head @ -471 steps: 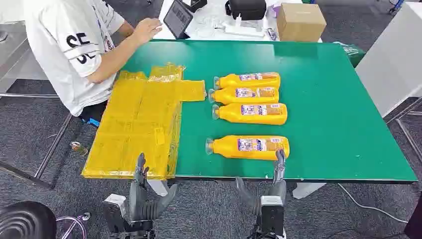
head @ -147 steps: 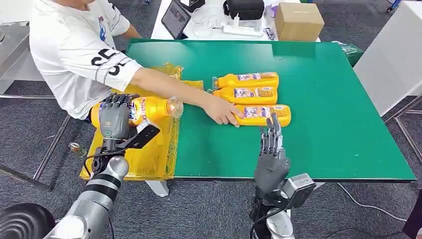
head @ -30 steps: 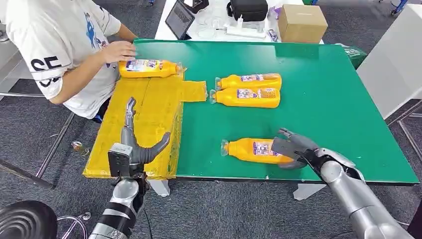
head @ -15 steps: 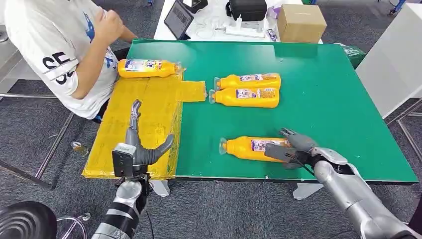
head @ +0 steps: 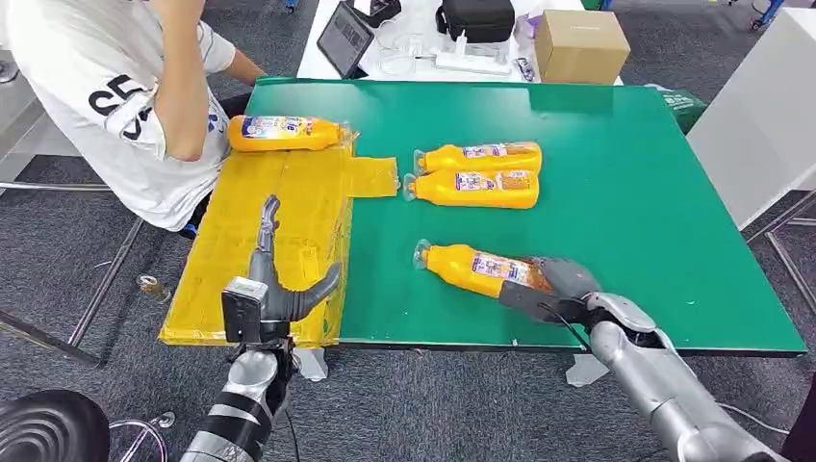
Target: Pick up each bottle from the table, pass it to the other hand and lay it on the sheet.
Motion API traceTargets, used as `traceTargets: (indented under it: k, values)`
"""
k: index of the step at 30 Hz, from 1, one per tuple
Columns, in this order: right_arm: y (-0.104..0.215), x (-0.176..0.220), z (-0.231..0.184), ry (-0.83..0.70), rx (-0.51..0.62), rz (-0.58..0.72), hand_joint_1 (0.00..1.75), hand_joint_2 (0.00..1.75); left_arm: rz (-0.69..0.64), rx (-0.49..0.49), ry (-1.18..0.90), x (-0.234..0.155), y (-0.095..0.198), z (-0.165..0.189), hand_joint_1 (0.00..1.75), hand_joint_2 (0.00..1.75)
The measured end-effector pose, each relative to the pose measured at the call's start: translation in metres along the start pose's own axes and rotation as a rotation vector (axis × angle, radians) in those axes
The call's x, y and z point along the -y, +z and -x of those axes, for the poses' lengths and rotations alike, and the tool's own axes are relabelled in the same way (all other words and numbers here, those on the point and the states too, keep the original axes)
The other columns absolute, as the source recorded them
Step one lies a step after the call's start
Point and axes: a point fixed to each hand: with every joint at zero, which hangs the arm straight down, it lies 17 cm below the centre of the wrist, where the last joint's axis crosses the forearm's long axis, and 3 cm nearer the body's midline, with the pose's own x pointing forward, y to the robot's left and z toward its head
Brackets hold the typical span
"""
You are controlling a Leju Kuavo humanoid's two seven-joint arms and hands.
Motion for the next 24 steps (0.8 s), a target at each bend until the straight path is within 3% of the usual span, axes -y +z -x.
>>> traceTargets:
  k: [4,8,12,14,24]
  values:
    - [0.003,0.017,-0.049,-0.126,0.117,0.213,1.75,1.75,0.023,-0.071,0.063,0.007,0.004,0.01,0.0,1.75]
    - [0.018,0.094,-0.103,-0.303,0.242,0.576,1.75,1.75,0.048,-0.166,0.166,0.015,0.013,0.024,0.0,1.75]
    - [0.065,0.168,-0.121,-0.428,0.317,0.935,1.75,1.75,0.073,-0.239,0.283,0.024,0.02,0.033,0.0,1.75]
    - [0.081,0.182,-0.122,-0.465,0.319,1.019,1.75,1.75,0.083,-0.254,0.311,0.028,0.022,0.034,0.0,1.75]
    - [0.119,0.2,-0.12,-0.52,0.331,1.185,1.75,1.75,0.115,-0.285,0.391,0.039,0.027,0.035,0.0,1.75]
